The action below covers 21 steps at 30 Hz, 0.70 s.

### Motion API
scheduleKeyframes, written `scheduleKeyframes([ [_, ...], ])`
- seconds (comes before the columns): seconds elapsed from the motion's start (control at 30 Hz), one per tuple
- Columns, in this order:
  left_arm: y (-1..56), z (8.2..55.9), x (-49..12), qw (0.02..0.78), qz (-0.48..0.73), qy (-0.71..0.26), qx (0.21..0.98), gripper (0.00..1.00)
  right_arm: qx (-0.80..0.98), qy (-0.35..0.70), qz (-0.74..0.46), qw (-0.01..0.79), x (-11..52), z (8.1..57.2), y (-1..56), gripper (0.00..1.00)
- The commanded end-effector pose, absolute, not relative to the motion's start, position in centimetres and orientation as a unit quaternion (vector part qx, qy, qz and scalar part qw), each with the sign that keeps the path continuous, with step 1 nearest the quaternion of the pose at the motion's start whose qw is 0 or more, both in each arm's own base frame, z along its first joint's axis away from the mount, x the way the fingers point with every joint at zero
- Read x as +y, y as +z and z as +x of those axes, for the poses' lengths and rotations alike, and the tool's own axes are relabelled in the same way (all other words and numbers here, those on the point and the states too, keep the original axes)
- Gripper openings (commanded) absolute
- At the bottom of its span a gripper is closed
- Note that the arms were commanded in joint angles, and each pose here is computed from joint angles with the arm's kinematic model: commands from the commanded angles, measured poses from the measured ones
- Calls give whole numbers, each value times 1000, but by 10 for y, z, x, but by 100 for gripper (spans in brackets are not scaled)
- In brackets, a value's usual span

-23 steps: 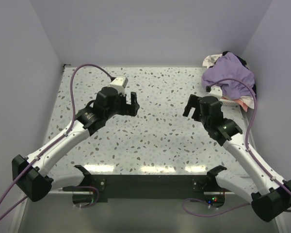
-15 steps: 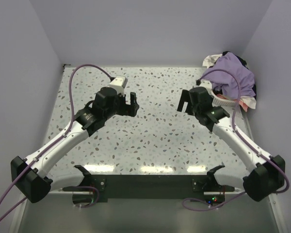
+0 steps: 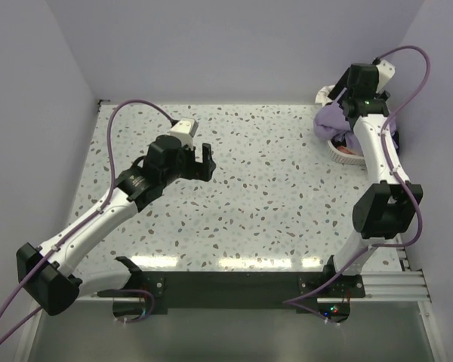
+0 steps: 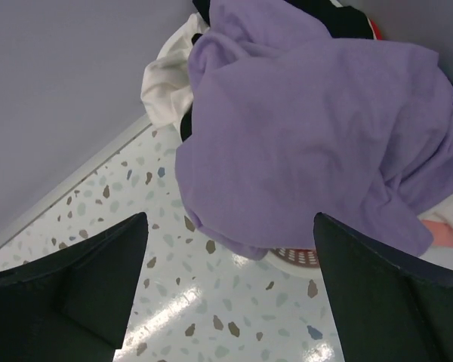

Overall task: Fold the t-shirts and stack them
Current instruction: Grab the tshirt from the pile

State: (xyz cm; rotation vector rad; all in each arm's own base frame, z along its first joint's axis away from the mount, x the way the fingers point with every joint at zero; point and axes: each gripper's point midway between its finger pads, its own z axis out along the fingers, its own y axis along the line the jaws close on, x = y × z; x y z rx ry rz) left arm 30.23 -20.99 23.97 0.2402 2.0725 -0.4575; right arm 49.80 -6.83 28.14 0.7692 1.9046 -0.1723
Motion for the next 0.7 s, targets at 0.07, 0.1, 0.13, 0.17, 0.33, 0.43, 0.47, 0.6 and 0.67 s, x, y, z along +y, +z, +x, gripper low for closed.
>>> scheduleKeyframes([
  [0.07, 248, 306, -200, 499, 101, -176, 842, 100, 762, -134, 360, 521, -96, 496, 291, 93],
  [0.1, 248, 306, -200, 499, 101, -177, 842, 100, 759, -146, 368, 517, -102, 492, 284, 93],
  [0.13, 246, 306, -200, 498, 102, -176, 843, 100, 757, -148, 371, 516, -103, 491, 281, 93],
  [0.17, 245, 306, -199, 497, 100, -175, 844, 100, 759, -152, 373, 512, -105, 484, 272, 93],
  [0.33, 242, 307, -197, 494, 101, -176, 845, 100, 758, -146, 382, 508, -113, 487, 248, 91],
  [0.43, 242, 308, -196, 495, 101, -177, 845, 100, 769, -151, 382, 491, -118, 493, 227, 88],
  [0.47, 242, 308, -195, 495, 101, -177, 845, 100, 771, -148, 382, 488, -119, 495, 223, 88],
  [0.6, 239, 309, -193, 492, 98, -178, 847, 100, 774, -134, 386, 484, -122, 500, 208, 81],
  [0.67, 237, 310, -192, 490, 98, -177, 848, 100, 776, -132, 386, 481, -122, 501, 203, 77],
])
